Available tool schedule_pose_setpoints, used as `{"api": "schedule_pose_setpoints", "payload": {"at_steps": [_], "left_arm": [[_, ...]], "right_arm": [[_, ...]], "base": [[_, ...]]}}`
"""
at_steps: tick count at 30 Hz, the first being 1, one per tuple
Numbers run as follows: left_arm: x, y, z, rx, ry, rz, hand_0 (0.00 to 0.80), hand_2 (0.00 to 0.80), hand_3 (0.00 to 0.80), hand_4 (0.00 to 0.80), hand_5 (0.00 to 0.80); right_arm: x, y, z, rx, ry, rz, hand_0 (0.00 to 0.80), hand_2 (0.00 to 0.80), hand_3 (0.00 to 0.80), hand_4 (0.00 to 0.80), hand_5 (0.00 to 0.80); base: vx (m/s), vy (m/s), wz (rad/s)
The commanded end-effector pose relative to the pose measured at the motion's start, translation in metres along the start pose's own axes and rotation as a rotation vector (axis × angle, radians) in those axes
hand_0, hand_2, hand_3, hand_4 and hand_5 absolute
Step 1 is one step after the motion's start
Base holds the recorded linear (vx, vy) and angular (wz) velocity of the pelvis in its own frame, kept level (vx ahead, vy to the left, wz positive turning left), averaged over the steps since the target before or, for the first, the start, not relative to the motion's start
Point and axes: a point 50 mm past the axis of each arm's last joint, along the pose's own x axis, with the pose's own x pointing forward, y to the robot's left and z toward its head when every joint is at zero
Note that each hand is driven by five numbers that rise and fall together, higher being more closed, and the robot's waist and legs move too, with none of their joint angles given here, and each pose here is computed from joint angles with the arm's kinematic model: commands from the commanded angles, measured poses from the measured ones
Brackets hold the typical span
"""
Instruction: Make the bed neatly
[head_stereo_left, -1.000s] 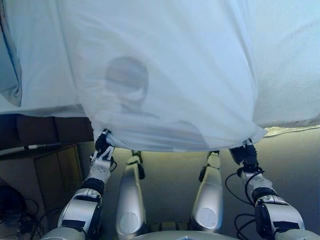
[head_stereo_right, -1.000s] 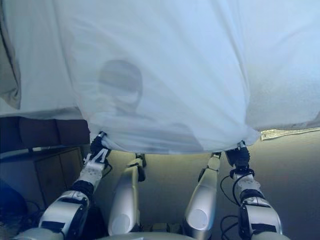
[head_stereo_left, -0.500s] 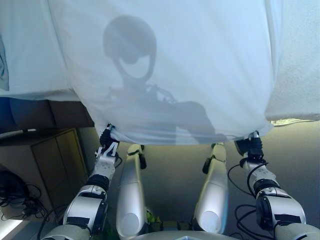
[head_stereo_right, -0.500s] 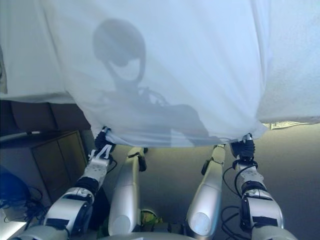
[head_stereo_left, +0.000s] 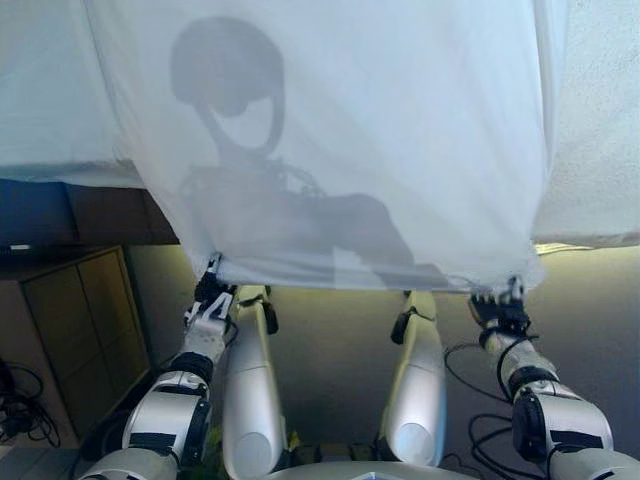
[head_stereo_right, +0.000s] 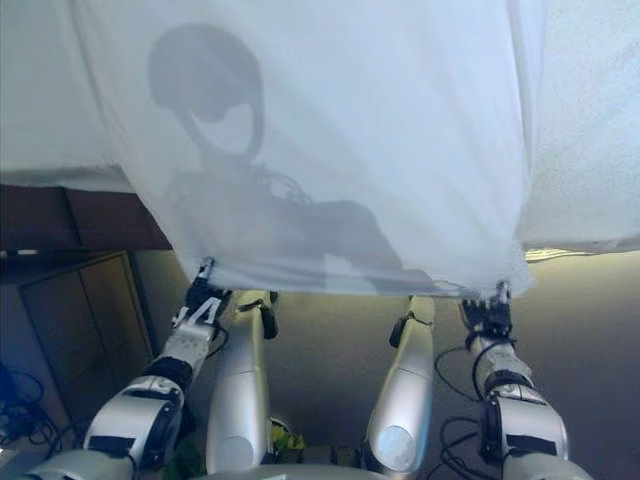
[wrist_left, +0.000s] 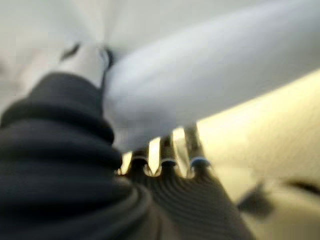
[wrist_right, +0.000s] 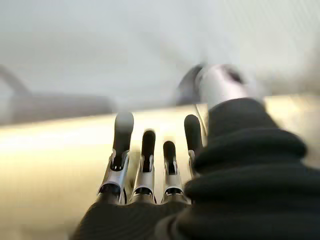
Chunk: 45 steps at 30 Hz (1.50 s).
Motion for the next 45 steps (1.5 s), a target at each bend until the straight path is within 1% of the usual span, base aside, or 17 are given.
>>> {"api": "schedule_pose_setpoints", "payload": {"at_steps": [1, 8, 11, 15, 18, 20, 23, 25, 26, 28, 31, 33, 37, 40, 42, 44, 45], "left_arm": [[-0.020, 0.063, 0.017, -0.057, -0.044, 0.218, 0.000, 0.000, 0.000, 0.000, 0.000], [-0.035, 0.091, 0.024, -0.079, -0.086, 0.305, 0.000, 0.000, 0.000, 0.000, 0.000], [-0.037, 0.095, 0.031, -0.107, -0.125, 0.326, 0.000, 0.000, 0.000, 0.000, 0.000], [-0.040, 0.100, 0.040, -0.112, -0.149, 0.356, 0.000, 0.000, 0.000, 0.000, 0.000], [-0.043, 0.107, 0.042, -0.116, -0.127, 0.383, 0.000, 0.000, 0.000, 0.000, 0.000], [-0.045, 0.111, 0.036, -0.076, -0.086, 0.400, 0.000, 0.000, 0.000, 0.000, 0.000], [-0.047, 0.113, 0.027, -0.106, -0.083, 0.431, 0.000, 0.000, 0.000, 0.000, 0.000], [-0.045, 0.110, 0.034, -0.118, -0.114, 0.426, 0.000, 0.000, 0.000, 0.000, 0.000], [-0.043, 0.107, 0.042, -0.087, -0.128, 0.427, 0.000, 0.000, 0.000, 0.000, 0.000], [-0.042, 0.105, 0.052, -0.035, -0.141, 0.430, 0.000, 0.000, 0.000, 0.000, 0.000], [-0.046, 0.113, 0.065, -0.034, -0.148, 0.491, 0.000, 0.000, 0.000, 0.000, 0.000], [-0.048, 0.115, 0.076, -0.024, -0.151, 0.503, 0.000, 0.000, 0.000, 0.000, 0.000], [-0.047, 0.113, 0.083, -0.007, -0.131, 0.476, 0.000, 0.000, 0.000, 0.000, 0.000], [-0.048, 0.115, 0.078, -0.002, -0.102, 0.451, 0.000, 0.000, 0.000, 0.000, 0.000], [-0.049, 0.117, 0.073, -0.034, -0.093, 0.427, 0.000, 0.000, 0.000, 0.000, 0.000], [-0.047, 0.112, 0.070, -0.078, -0.097, 0.338, 0.000, 0.000, 0.000, 0.000, 0.000], [-0.042, 0.102, 0.070, -0.087, -0.100, 0.247, 0.000, 0.000, 0.000, 0.000, 0.000]], "right_arm": [[-0.053, -0.069, 0.101, 0.026, -0.304, -0.254, 0.000, 0.000, 0.000, 0.000, 0.000], [-0.073, -0.085, 0.125, 0.125, -0.399, -0.379, 0.000, 0.000, 0.000, 0.000, 0.000], [-0.078, -0.083, 0.135, 0.123, -0.436, -0.322, 0.000, 0.000, 0.000, 0.000, 0.000], [-0.072, -0.069, 0.137, 0.055, -0.453, -0.216, 0.000, 0.000, 0.000, 0.000, 0.000], [-0.063, -0.052, 0.136, 0.046, -0.461, -0.165, 0.000, 0.000, 0.000, 0.000, 0.000], [-0.056, -0.036, 0.136, -0.009, -0.472, -0.121, 0.000, 0.000, 0.000, 0.000, 0.000], [-0.045, -0.009, 0.131, -0.013, -0.493, -0.061, 0.000, 0.000, 0.000, 0.000, 0.000], [-0.040, 0.013, 0.132, -0.045, -0.502, 0.002, 0.000, 0.000, 0.000, 0.000, 0.000], [-0.039, 0.024, 0.135, -0.089, -0.517, 0.033, 0.000, 0.000, 0.000, 0.000, 0.000], [-0.039, 0.037, 0.138, -0.120, -0.534, 0.083, 0.000, 0.000, 0.000, 0.000, 0.000], [-0.036, 0.058, 0.138, -0.121, -0.552, 0.161, 0.000, 0.000, 0.000, 0.000, 0.000], [-0.032, 0.075, 0.134, -0.126, -0.566, 0.205, 0.000, 0.000, 0.000, 0.000, 0.000], [-0.030, 0.098, 0.129, -0.152, -0.585, 0.280, 0.000, 0.000, 0.000, 0.000, 0.000], [-0.026, 0.113, 0.120, -0.180, -0.592, 0.324, 0.000, 0.000, 0.000, 0.000, 0.000], [-0.024, 0.120, 0.113, -0.200, -0.585, 0.343, 0.000, 0.000, 0.000, 0.000, 0.000], [-0.021, 0.124, 0.105, -0.215, -0.576, 0.353, 0.000, 0.000, 0.000, 0.000, 0.000], [-0.019, 0.127, 0.100, -0.224, -0.570, 0.356, 0.000, 0.000, 0.000, 0.000, 0.000]], "base": [[0.000, 0.000, 0.00], [0.012, 0.000, 0.02], [0.035, 0.007, 0.02], [-0.007, -0.052, 0.00], [0.008, -0.103, 0.02], [0.010, -0.098, 0.04], [0.045, -0.068, 0.07], [0.051, -0.066, 0.05], [0.028, -0.078, 0.05], [0.014, -0.103, 0.07], [0.007, -0.091, 0.11], [0.046, -0.073, 0.13], [0.028, -0.042, 0.11], [0.018, -0.059, 0.12], [0.036, -0.078, 0.12], [0.074, -0.063, 0.12], [0.089, -0.032, 0.08]]}}
